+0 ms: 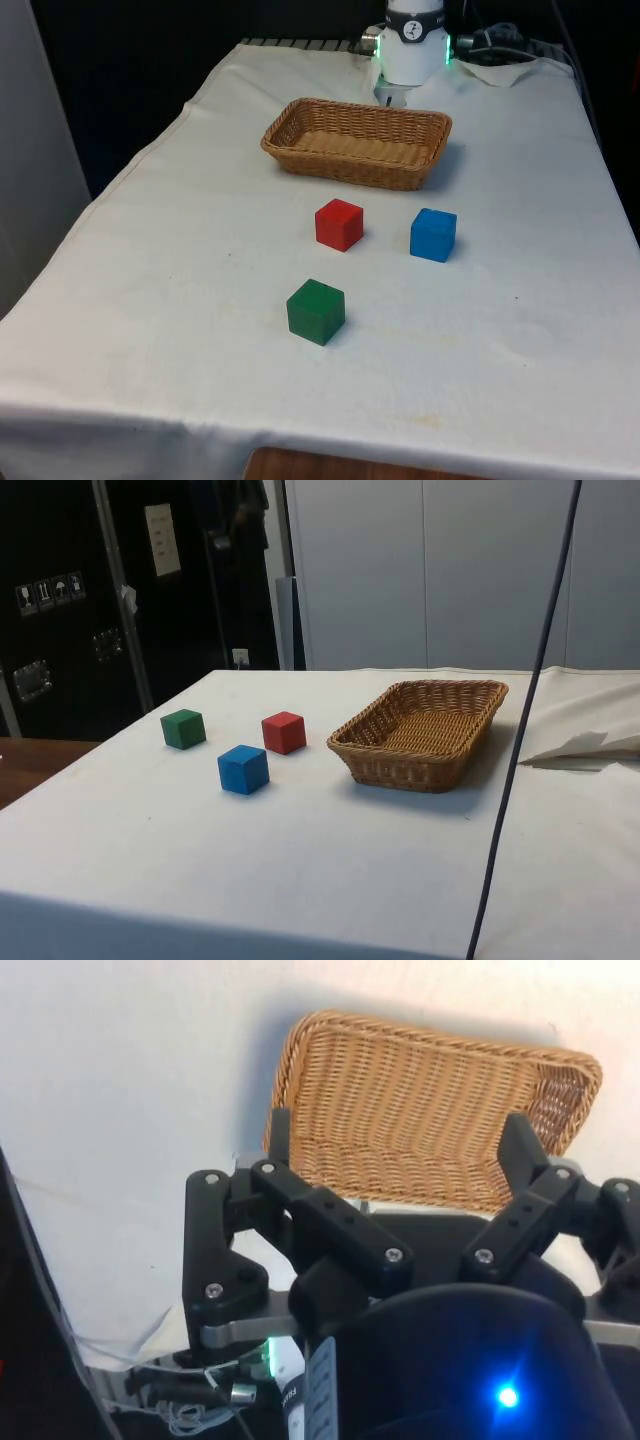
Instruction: Pick up the blue cube and place it into the basket.
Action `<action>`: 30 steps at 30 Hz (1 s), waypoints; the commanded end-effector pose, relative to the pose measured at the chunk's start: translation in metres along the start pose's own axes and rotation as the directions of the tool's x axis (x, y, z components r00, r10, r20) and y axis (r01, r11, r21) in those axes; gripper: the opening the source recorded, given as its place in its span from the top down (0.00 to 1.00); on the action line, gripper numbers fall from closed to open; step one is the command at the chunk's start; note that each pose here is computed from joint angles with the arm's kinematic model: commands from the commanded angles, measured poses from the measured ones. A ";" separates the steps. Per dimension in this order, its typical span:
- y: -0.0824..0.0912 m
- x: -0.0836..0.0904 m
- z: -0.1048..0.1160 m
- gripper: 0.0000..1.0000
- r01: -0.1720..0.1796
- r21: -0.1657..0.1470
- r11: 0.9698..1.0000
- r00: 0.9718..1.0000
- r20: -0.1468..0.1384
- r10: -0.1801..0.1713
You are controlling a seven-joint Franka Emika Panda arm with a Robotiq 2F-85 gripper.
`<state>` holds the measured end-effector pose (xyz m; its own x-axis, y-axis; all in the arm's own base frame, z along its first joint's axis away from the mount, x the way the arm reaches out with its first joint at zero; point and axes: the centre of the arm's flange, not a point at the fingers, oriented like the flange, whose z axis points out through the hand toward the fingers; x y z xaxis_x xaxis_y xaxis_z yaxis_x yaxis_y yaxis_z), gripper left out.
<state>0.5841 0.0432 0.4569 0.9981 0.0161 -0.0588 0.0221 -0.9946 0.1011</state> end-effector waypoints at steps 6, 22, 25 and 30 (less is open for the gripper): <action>-0.005 0.002 0.010 0.00 -0.001 0.002 1.000 1.000 -0.011 0.001; -0.012 0.005 0.040 0.00 0.000 0.019 1.000 0.996 -0.086 0.002; -0.011 0.006 0.045 0.00 -0.006 0.038 0.999 0.994 -0.108 0.010; -0.012 0.006 0.051 0.00 -0.008 0.039 0.999 0.993 -0.119 0.013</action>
<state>0.5867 0.0498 0.4047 0.9980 0.0155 0.0610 0.0117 -0.9979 0.0632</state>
